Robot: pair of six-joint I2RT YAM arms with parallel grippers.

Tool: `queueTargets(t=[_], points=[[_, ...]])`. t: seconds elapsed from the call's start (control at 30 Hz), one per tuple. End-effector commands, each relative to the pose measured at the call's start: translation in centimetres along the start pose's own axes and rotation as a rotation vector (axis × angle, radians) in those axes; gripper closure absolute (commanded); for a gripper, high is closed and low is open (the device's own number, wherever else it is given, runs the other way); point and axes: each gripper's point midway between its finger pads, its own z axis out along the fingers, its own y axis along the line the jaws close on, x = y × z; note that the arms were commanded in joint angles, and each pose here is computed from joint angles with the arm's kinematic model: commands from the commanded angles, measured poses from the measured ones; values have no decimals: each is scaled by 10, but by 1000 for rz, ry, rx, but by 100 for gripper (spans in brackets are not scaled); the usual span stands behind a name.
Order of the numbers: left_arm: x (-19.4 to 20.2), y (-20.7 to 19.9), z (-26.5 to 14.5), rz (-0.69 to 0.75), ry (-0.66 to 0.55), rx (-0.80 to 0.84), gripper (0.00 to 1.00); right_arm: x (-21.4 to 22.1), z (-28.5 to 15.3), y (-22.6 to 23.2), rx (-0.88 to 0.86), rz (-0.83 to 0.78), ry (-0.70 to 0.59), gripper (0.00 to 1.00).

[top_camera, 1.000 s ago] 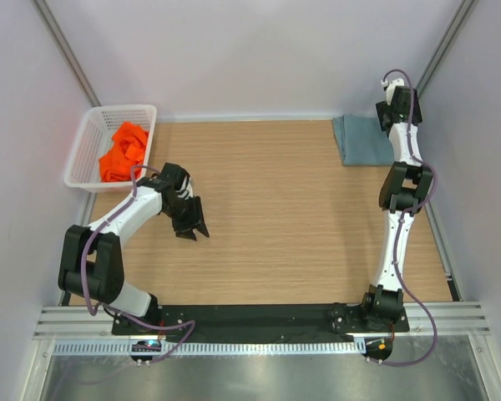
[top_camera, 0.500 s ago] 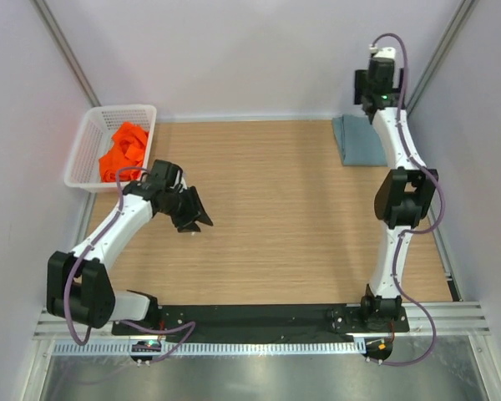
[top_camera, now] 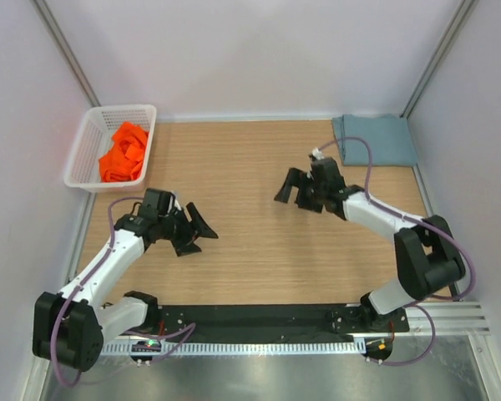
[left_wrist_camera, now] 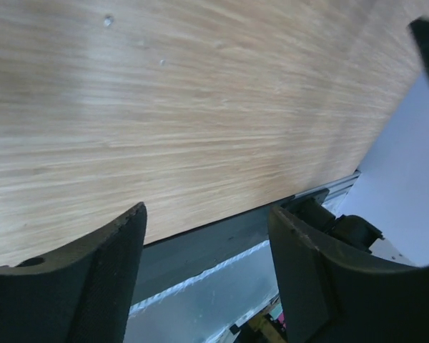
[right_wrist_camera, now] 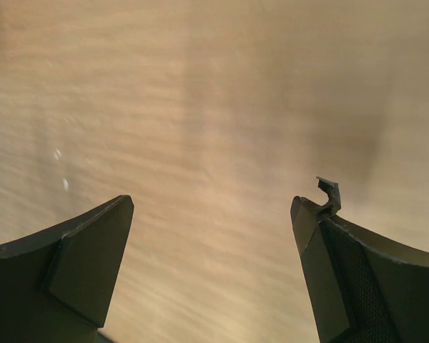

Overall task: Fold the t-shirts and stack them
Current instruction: Neatly place the folded tshirt to the corner

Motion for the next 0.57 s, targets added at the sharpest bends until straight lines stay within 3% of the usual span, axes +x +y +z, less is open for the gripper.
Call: queueTargets(t=[0.0, 0.1, 0.27, 0.53], points=[[6, 1, 3, -25, -19, 50, 28, 11, -35, 22, -184, 215, -69, 0], [12, 11, 7, -40, -34, 63, 20, 56, -51, -14, -57, 244, 3, 0], [8, 3, -7, 3, -180, 184, 14, 115, -82, -44, -6, 283, 70, 0], [31, 1, -22, 2, -279, 462, 12, 157, -122, -55, -123, 381, -19, 0]])
